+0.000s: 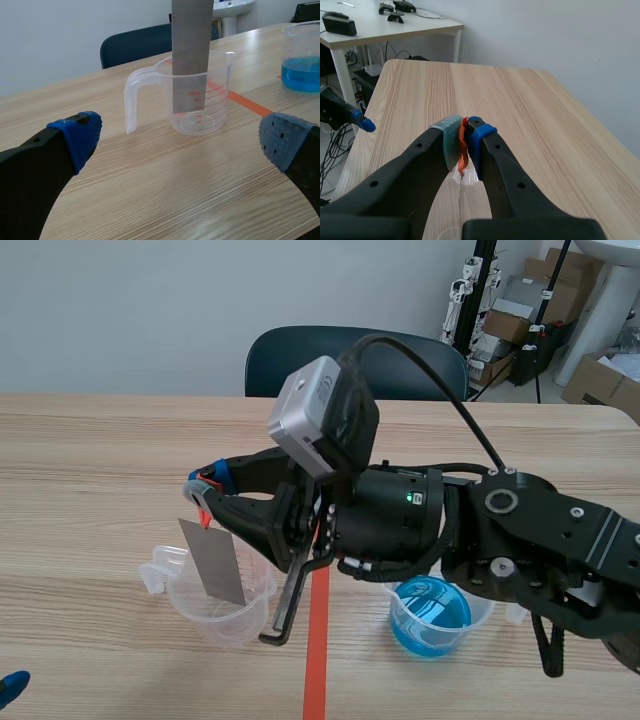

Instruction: Do the redox reaction experiment. lift the metal plate out of the left beaker

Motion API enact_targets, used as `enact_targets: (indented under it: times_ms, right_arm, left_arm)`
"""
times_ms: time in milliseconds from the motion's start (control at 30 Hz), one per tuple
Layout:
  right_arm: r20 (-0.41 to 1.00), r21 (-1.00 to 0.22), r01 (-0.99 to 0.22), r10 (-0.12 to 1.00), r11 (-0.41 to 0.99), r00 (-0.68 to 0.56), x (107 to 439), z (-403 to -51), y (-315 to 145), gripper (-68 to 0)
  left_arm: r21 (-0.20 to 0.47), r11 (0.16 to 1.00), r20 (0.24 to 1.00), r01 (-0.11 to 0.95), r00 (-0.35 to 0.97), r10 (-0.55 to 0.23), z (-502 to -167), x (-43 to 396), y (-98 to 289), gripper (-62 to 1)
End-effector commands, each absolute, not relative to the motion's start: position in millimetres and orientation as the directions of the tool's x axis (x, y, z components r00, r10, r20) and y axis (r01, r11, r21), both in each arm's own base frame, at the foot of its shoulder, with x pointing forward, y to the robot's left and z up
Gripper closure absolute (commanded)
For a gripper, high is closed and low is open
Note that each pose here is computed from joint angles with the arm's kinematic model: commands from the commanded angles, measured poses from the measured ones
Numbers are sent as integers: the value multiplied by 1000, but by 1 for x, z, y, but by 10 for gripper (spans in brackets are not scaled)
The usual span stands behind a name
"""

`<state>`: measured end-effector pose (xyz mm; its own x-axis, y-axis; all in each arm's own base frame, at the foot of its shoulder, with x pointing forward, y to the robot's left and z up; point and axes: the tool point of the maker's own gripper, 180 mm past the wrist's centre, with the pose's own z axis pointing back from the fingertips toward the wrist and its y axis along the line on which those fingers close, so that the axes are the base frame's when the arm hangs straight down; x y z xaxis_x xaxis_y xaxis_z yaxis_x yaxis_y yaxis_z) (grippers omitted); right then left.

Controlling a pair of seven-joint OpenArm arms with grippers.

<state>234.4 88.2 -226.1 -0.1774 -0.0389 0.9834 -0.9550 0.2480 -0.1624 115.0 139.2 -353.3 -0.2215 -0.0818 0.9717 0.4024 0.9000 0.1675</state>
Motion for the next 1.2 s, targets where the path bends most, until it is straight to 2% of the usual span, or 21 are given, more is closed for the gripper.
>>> enact_targets:
  times_ms: [0,300,567,867,1167]
  right_arm:
    - [981,-156,-954,-75,254,-180,239,-212,90,-3]
    - [995,-19,-965,-91,263,-45,250,-210,89,-3]
    - [996,18,-969,-90,246,-4,251,-207,90,-3]
    - [999,-6,-976,-51,216,-18,249,-195,95,-3]
    - [996,-88,-976,-10,199,-92,248,-172,95,-4]
  left_arm:
    - [164,905,964,393,-257,-63,-345,111,139,-623]
    - [151,928,962,339,-268,-59,-342,114,149,-623]
    - [152,928,962,340,-268,-59,-342,114,149,-623]
    - [153,926,962,345,-267,-60,-342,113,148,-623]
    - [155,922,962,354,-265,-60,-343,113,146,-623]
